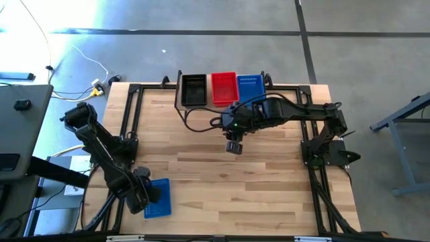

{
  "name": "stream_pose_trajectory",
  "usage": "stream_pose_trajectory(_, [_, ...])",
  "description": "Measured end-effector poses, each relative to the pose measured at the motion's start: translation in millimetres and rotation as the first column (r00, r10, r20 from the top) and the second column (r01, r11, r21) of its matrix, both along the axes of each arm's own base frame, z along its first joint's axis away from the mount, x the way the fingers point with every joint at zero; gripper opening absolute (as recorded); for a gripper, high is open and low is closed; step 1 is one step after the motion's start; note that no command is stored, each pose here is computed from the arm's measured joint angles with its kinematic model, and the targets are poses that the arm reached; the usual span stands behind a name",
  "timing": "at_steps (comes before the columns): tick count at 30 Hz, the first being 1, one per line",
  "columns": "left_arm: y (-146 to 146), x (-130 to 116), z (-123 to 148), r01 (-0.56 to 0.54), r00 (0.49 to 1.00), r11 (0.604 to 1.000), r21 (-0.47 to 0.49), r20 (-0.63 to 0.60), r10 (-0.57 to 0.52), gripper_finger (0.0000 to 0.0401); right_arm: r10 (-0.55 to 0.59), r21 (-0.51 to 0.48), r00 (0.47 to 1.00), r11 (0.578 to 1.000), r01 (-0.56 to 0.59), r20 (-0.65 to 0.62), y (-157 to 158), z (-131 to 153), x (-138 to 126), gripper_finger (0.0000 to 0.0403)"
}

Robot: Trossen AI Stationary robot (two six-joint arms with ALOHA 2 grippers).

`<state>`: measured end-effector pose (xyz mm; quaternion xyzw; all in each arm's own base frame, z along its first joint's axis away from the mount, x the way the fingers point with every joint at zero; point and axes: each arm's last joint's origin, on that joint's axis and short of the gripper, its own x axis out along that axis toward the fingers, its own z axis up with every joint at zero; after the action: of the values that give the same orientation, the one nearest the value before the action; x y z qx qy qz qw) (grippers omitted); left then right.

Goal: Stack baskets on shelf by color
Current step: Stack the blue bin on top of the blue bin on the shelf

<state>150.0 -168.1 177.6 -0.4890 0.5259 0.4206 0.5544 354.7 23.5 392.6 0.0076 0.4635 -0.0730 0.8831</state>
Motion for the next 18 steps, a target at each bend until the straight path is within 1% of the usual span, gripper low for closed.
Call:
stream_pose_trajectory(3, [-0.8,1.3,-3.2,-0.026,1.000,1.000,0.007,-0.009,0.026,0.0156,0.004,0.005,1.000,1.000,-0.004,0.000,0.5,0.0,0.0,0.0101])
stream_pose_trajectory(5, [-1.4,1.8,-5.1,-0.032,0.999,0.999,0.012,-0.014,0.032,0.0136,0.016,0.018,1.000,1.000,-0.016,-0.001,2.1,-0.1,-0.1,0.0101])
stream_pose_trajectory(9, [-3.2,5.3,-11.2,-0.038,0.999,0.999,0.020,-0.026,0.039,0.0081,0.041,0.024,0.999,0.999,-0.041,-0.003,9.8,-0.3,-0.7,0.0101])
stream_pose_trajectory(14, [-5.1,14.3,-16.9,-0.062,0.998,0.998,-0.001,-0.006,0.062,0.0012,0.079,0.024,0.997,0.997,-0.079,-0.006,23.2,-0.5,-2.5,0.0101])
stream_pose_trajectory(15, [-4.4,16.3,-17.2,-0.069,0.998,0.998,-0.004,0.000,0.069,0.0006,0.088,0.024,0.996,0.996,-0.088,-0.006,26.4,-0.5,-2.9,0.0101])
stream_pose_trajectory(18, [-1.8,21.3,-16.9,-0.088,0.996,0.996,-0.017,0.010,0.088,0.0009,0.117,0.024,0.993,0.993,-0.116,-0.006,36.4,-0.4,-4.4,0.0101])
